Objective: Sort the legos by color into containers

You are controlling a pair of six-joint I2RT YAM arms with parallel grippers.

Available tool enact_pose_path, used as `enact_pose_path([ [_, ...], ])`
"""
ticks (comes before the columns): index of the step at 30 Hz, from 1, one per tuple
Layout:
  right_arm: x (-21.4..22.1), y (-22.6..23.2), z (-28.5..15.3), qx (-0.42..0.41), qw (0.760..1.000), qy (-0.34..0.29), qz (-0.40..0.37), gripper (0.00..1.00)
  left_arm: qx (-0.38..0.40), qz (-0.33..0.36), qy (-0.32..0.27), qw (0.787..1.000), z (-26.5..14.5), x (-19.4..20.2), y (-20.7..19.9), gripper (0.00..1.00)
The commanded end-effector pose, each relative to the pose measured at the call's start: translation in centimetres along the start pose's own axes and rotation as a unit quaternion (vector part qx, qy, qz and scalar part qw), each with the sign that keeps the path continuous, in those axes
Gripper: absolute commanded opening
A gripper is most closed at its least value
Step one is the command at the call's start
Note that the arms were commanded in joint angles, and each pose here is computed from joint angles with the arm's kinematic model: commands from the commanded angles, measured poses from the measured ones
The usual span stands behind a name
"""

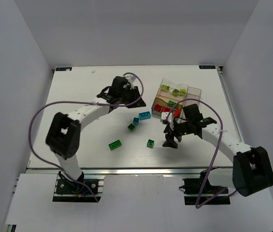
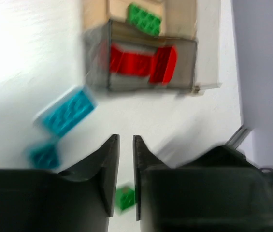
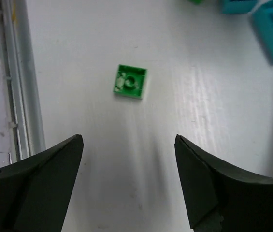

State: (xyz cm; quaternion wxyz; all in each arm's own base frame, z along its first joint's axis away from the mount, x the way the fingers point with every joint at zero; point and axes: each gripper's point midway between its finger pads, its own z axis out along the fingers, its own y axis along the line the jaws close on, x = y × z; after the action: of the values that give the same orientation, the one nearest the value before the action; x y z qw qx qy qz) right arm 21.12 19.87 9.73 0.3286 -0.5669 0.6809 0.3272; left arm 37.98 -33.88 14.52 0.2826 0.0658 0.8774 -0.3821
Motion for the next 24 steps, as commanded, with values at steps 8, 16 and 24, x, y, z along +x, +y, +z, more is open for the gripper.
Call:
enact_pose_path([
  [8, 2.1, 0.1, 5.0, -0.006, 0.994, 0.063, -0.084, 0.89, -0.125, -0.037, -0.1, 0.986, -13.6, 4.2, 3.7, 0.7],
  [16, 2.0, 0.0, 8.5, 0.02, 0.993, 0.108, -0.041, 0.89, -0.2, -0.076, -0.158, 0.964, -20.2, 7.4, 6.7, 0.76],
  [24, 1.4, 0.3, 9.7, 0.03, 0.993, 0.109, -0.045, 0.7, -0.259, -0.111, -0.128, 0.951, -21.9, 12.5, 10.3, 0.78],
])
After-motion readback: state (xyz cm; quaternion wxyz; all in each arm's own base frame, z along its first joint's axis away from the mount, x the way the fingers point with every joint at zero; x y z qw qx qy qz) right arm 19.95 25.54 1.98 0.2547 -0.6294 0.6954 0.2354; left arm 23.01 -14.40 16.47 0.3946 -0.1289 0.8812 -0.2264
